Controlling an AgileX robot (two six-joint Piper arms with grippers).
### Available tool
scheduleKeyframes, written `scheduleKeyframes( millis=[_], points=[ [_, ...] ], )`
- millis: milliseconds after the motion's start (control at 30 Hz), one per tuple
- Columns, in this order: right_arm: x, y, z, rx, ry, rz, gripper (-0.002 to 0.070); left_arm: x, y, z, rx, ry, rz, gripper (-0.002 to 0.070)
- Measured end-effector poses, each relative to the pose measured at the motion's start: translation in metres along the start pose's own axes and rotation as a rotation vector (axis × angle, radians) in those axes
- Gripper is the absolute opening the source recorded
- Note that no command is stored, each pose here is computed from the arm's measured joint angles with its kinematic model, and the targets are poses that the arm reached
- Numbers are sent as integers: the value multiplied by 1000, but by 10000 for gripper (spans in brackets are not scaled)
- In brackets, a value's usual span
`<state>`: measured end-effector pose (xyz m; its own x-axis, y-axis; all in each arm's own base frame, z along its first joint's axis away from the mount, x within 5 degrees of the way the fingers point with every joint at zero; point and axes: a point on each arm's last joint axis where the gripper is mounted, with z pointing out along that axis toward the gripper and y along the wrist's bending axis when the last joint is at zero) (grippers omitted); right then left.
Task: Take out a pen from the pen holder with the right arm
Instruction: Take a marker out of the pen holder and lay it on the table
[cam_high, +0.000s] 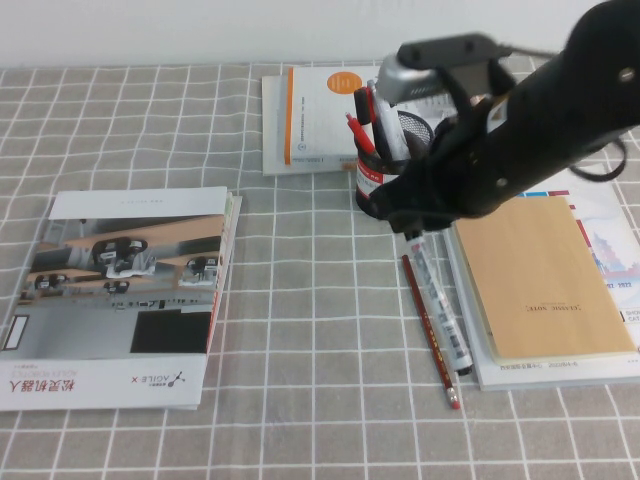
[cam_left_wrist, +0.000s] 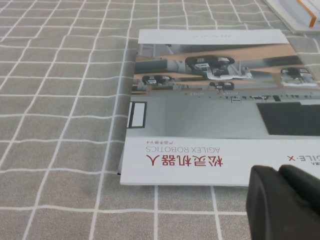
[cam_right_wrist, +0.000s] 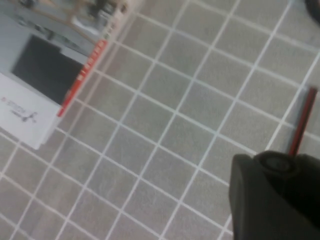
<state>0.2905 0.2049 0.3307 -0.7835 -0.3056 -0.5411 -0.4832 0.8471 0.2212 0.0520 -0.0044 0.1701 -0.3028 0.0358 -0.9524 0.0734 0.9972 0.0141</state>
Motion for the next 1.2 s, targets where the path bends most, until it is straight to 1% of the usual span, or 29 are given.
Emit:
scheduleKeyframes(
  millis=[267, 467, 600, 833, 1200],
  points=[
    [2, -10, 56, 17, 81, 61, 107, 0, 0, 0, 0, 0, 0, -3],
    [2, -23, 84, 23, 95, 114, 107, 0, 0, 0, 0, 0, 0, -3],
    [4, -30, 99, 33, 111, 135, 107, 0, 0, 0, 0, 0, 0, -3],
    [6, -35, 120, 38, 105, 147, 107, 0, 0, 0, 0, 0, 0, -3],
    [7, -39, 138, 47, 92, 152, 106, 0, 0, 0, 0, 0, 0, -3]
  ],
)
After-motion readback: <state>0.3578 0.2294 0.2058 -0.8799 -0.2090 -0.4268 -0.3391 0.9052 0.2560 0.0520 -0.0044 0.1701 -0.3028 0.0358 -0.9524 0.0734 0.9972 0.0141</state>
